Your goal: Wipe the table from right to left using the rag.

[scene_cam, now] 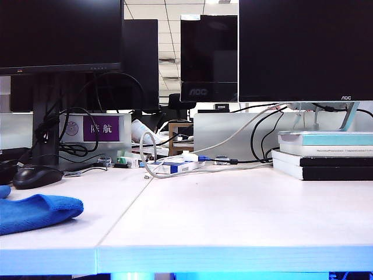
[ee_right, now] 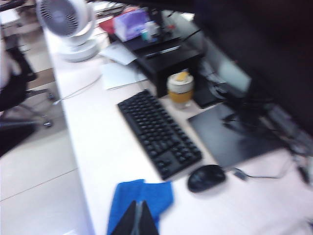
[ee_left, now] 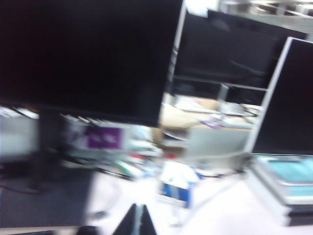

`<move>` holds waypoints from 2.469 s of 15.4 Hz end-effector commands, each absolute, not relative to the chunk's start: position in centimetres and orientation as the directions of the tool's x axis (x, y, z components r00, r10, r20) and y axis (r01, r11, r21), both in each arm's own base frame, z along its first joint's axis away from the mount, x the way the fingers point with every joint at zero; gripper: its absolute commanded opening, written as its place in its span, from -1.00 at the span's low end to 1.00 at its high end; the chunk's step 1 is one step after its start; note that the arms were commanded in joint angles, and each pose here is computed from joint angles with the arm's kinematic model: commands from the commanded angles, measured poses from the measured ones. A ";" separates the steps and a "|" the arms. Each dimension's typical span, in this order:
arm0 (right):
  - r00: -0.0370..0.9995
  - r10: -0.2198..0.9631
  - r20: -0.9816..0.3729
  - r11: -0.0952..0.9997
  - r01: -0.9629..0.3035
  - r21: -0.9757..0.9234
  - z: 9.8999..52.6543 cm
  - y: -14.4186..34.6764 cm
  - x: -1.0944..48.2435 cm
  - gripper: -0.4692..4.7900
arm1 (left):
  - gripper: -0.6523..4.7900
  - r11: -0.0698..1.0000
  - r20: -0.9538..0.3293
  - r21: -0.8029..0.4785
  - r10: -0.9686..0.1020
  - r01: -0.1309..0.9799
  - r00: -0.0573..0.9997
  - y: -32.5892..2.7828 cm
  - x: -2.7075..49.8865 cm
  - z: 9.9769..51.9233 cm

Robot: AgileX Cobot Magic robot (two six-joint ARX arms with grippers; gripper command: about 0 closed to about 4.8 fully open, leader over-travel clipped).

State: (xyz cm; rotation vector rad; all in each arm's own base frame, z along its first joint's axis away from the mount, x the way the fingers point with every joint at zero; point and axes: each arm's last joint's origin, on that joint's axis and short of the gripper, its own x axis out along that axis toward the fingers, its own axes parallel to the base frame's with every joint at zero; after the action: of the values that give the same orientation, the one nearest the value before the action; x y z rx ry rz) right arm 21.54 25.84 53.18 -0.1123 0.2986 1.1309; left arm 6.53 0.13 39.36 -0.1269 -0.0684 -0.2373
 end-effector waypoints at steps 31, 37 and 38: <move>0.752 0.646 -0.128 0.731 -0.658 -0.178 58.5 20.3 12.6 -0.84 | -0.78 0.995 -0.159 -0.095 -0.048 0.033 0.986 0.0 9.8 15.1; 0.807 0.578 -0.123 0.785 -0.590 -0.189 58.5 20.0 12.8 -0.84 | -0.78 0.995 -0.203 -0.097 -0.051 0.032 0.978 0.0 9.7 14.7; 0.824 0.554 -0.121 0.801 -0.567 -0.192 58.5 20.0 12.8 -0.84 | -0.78 0.995 -0.203 -0.097 -0.051 0.032 0.978 0.0 9.7 14.7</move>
State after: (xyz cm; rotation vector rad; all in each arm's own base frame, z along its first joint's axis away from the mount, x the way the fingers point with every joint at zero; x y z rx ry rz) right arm 12.93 20.32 58.30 -0.2311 0.0717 0.6382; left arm 9.76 -0.04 14.87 -0.1003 0.1885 -0.0423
